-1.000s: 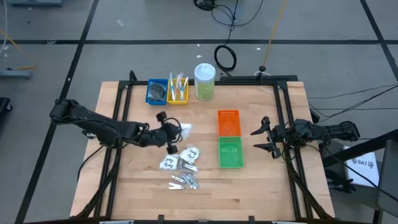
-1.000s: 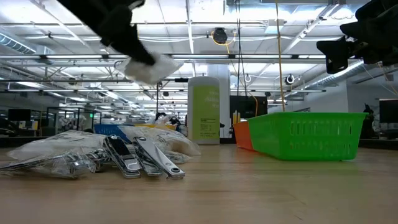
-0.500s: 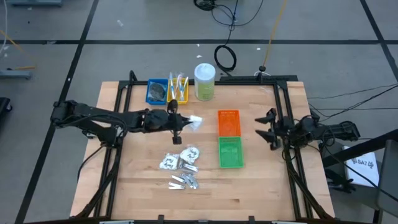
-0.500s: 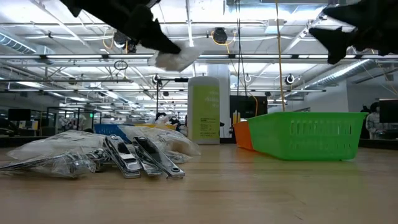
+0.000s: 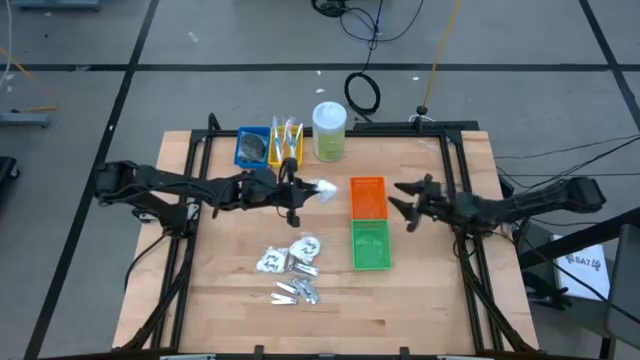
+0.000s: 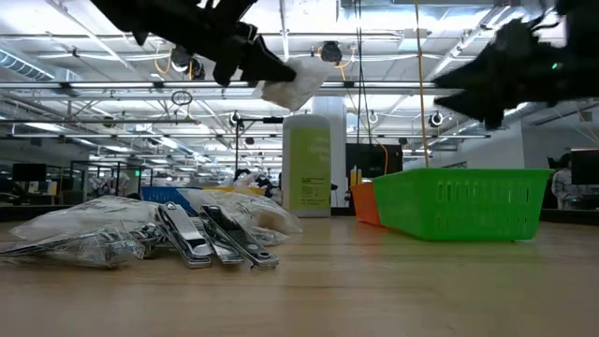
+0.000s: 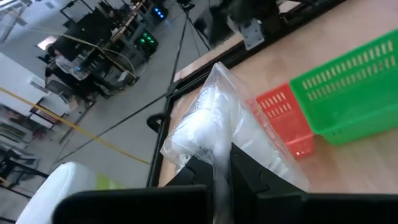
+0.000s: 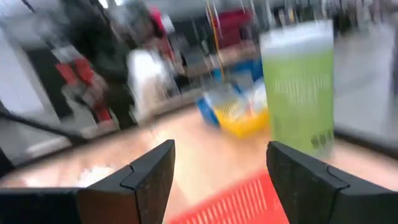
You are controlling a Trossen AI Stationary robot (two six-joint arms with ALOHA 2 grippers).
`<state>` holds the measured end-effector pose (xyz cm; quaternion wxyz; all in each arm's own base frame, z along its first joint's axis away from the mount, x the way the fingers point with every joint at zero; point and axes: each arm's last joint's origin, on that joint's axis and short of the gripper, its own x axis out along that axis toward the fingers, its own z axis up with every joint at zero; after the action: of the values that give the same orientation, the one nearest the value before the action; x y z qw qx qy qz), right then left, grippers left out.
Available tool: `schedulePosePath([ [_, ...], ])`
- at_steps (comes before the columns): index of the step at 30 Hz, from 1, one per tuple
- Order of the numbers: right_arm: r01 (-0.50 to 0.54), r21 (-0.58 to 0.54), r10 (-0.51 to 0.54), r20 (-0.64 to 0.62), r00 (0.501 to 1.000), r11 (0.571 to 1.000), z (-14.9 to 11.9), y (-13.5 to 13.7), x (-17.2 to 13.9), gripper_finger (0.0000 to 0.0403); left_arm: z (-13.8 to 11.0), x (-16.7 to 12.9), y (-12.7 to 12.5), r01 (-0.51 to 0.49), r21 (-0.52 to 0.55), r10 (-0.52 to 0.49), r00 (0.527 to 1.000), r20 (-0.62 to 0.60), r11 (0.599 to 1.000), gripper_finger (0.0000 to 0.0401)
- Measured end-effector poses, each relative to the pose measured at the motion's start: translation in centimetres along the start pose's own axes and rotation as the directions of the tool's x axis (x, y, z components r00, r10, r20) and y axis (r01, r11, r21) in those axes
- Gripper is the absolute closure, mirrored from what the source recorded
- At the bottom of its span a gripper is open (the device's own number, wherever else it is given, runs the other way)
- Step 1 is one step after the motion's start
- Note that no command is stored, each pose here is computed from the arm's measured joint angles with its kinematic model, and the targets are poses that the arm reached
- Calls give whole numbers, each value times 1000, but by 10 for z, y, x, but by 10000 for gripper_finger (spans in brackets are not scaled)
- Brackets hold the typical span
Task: Pick & Place Travel size toiletries
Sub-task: Put the cotton pack into the orange bin
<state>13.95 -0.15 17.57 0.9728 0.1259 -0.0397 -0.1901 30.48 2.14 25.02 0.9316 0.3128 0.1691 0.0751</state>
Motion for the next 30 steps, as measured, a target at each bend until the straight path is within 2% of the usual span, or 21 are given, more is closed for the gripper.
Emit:
schedulePosePath([
  [4,28,25,-27,-39,999,999,11,16,32,161,-3,3,3,15,-8,-15,1000,14,1000,397],
  [6,26,-3,-26,-46,999,1000,14,25,50,159,-4,4,4,29,-19,-28,999,25,999,394],
  [8,-20,-47,17,-56,998,999,16,33,67,154,-4,4,4,32,-19,-31,999,30,999,388],
  [16,-184,-48,182,-47,982,982,27,59,125,110,-6,4,5,26,-17,-26,1000,12,1000,395],
  [19,-212,-47,210,-51,976,976,26,65,138,104,-7,4,5,31,-26,-31,999,6,999,386],
  [24,-186,-55,181,-75,981,981,18,64,158,110,-4,3,1,67,-16,-67,997,32,998,395],
  [30,-153,-55,148,-94,985,987,16,59,161,127,0,2,-4,65,-8,-65,997,36,998,386],
])
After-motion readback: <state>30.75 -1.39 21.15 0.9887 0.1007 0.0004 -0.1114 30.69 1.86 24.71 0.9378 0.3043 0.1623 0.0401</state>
